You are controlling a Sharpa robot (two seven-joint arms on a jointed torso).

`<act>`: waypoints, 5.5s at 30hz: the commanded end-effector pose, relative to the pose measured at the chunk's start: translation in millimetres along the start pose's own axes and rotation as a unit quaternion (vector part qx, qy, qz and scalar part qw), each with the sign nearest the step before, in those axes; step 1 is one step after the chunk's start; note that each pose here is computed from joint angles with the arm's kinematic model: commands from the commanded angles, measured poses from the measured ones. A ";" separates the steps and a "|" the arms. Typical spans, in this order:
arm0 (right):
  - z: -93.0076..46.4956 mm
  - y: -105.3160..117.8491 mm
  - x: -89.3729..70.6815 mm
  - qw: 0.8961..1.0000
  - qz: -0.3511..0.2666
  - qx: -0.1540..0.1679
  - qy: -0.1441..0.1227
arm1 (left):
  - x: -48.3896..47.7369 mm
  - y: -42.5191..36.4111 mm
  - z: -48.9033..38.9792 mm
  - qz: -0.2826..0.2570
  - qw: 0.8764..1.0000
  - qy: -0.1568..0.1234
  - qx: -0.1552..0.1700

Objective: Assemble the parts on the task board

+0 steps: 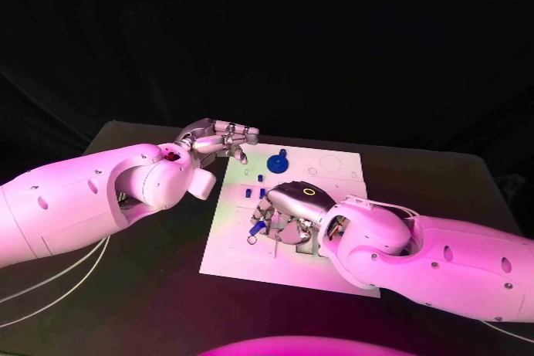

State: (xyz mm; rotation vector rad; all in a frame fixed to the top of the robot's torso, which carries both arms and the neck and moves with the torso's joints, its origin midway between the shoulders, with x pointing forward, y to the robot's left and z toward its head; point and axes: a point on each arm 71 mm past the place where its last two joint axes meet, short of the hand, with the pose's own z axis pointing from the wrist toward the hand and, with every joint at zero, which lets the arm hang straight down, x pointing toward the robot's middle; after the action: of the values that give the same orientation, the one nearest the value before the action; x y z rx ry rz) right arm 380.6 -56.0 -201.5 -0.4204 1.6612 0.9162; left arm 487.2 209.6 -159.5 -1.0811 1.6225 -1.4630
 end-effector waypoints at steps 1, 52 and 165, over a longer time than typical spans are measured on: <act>3.9 2.2 8.4 1.000 -0.002 -0.015 0.006 | 2.8 -1.0 0.7 -0.001 1.000 0.009 0.003; 20.5 -3.9 32.1 0.999 -0.017 0.011 0.039 | 2.5 -0.3 1.7 -0.001 1.000 0.009 0.000; -116.6 -92.6 34.5 0.942 0.085 0.325 0.013 | -5.9 7.9 -7.8 0.001 1.000 0.009 -0.017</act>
State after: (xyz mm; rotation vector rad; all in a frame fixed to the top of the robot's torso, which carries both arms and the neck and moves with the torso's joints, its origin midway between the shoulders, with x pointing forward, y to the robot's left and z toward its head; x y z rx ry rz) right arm 359.8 -194.0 -256.3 0.1183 1.9214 0.4454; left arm 482.5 220.7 -167.4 -1.0978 1.6551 -1.4321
